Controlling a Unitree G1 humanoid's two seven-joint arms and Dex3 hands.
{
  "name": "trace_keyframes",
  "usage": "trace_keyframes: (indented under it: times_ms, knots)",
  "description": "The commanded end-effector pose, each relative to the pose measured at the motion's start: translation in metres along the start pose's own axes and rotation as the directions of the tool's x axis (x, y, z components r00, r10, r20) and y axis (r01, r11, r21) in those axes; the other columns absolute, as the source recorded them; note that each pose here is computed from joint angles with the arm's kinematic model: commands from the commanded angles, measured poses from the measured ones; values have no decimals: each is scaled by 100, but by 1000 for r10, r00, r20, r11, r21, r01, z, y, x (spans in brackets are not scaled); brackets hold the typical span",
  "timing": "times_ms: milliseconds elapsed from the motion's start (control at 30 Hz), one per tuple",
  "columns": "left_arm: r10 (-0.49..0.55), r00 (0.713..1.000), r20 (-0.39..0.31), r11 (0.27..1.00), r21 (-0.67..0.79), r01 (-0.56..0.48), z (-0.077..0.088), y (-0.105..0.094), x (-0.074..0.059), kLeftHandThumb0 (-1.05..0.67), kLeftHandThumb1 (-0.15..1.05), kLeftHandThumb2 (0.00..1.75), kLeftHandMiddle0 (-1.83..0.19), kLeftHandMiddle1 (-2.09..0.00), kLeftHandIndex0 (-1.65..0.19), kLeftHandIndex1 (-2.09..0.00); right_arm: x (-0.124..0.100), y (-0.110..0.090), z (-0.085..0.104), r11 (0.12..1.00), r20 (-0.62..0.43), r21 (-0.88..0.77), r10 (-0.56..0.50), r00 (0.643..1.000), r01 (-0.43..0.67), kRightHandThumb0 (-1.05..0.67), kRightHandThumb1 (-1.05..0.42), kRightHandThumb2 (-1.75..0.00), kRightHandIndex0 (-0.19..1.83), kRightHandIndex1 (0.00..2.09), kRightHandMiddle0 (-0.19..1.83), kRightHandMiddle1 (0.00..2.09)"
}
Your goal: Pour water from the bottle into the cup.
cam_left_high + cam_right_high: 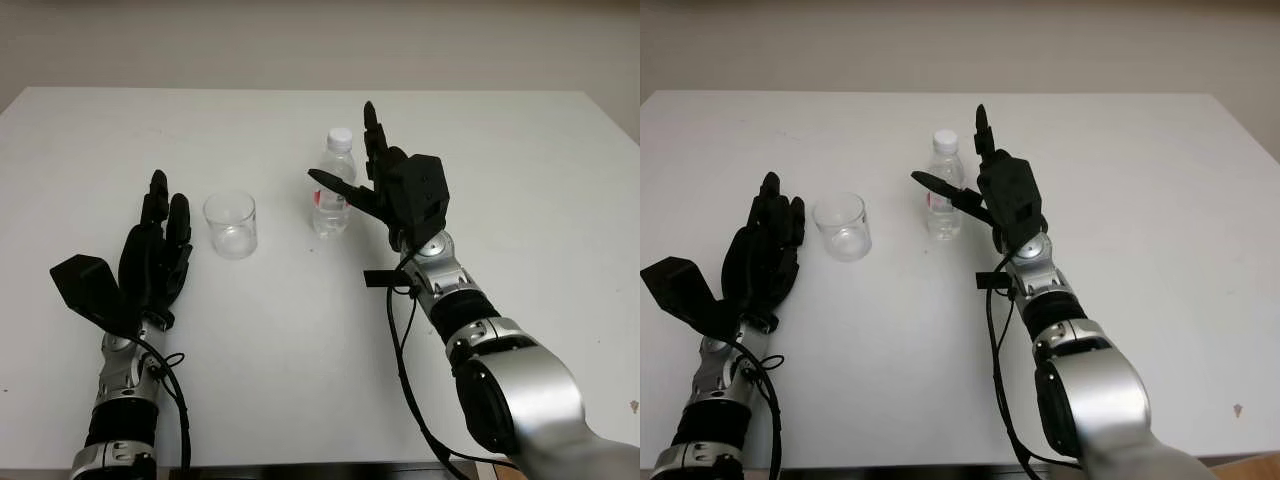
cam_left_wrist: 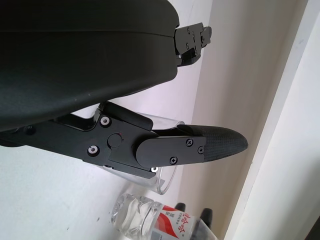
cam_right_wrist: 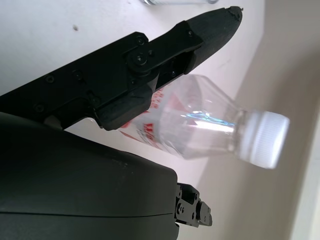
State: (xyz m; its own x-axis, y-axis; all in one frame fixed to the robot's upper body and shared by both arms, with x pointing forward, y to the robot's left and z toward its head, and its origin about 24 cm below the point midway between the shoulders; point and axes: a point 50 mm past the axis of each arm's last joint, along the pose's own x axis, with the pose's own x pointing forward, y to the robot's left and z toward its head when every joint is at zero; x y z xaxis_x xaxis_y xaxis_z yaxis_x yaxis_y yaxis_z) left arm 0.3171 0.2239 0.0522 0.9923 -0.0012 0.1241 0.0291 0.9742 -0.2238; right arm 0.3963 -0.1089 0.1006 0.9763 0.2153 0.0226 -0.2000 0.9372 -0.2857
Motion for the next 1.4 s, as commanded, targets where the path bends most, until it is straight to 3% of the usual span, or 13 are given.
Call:
trace_keyframes:
  times_ms: [0,533,667,733,833,867,900,933,967,1033,1133,1367]
  knots:
    - [16,999,-41,1000,-16,-17,-11,3,-8,-72,105,42,14,-5,17,-5,6,3,10,1000,5,-14,11,1000,-10,-98,-88,-6,-19,0,-19,0]
    - [25,999,-40,999,-20,-26,-12,1,-8,-72,105,39,14,-6,17,-6,8,20,5,997,-65,-23,69,995,-71,-97,-87,-5,-19,0,-19,0]
    - [25,999,-43,999,-24,-26,-12,1,-8,-73,105,39,15,-5,18,-5,7,25,6,997,-48,45,58,997,-56,-96,-84,-4,-8,6,-19,0]
    - [29,999,-37,999,-21,-30,-11,0,-8,-72,105,39,15,-5,18,-5,7,29,7,995,-31,92,43,999,-40,-87,-82,-4,-6,7,-9,5]
    - [29,999,-33,999,-23,-30,-11,-1,-8,-71,105,39,14,-6,17,-6,7,31,7,995,-32,99,17,999,-14,-78,-81,-5,13,16,14,18]
    - [28,999,-33,999,-26,-29,-11,-1,-8,-71,105,40,14,-5,17,-5,6,32,7,996,-33,93,10,999,-7,-74,-82,-5,24,22,23,25]
    - [30,999,-34,999,-26,-31,-11,0,-9,-71,105,39,14,-5,17,-5,6,34,7,996,-36,95,3,999,0,-68,-83,-5,32,39,23,53]
    - [31,999,-34,999,-23,-31,-11,1,-9,-72,105,38,14,-5,17,-5,6,35,7,995,-36,105,0,999,4,-58,-85,-6,34,93,23,109]
    - [33,999,-32,999,-20,-33,-11,1,-10,-72,105,38,14,-5,17,-5,6,36,6,994,-38,111,-1,999,5,-54,-87,-6,33,125,25,135]
    - [37,999,-30,999,-23,-38,-11,1,-10,-72,105,37,14,-6,17,-5,6,38,5,993,-41,120,4,999,1,-49,-92,-7,42,162,34,166]
    - [40,999,-32,999,-24,-41,-11,2,-11,-72,105,37,14,-5,17,-5,5,40,4,993,-53,119,15,998,-9,-50,-100,-7,51,186,38,185]
    - [43,999,-27,999,-29,-44,-11,2,-12,-71,105,37,15,-5,17,-5,5,44,3,996,-69,86,31,997,-25,-52,-105,-15,80,208,62,208]
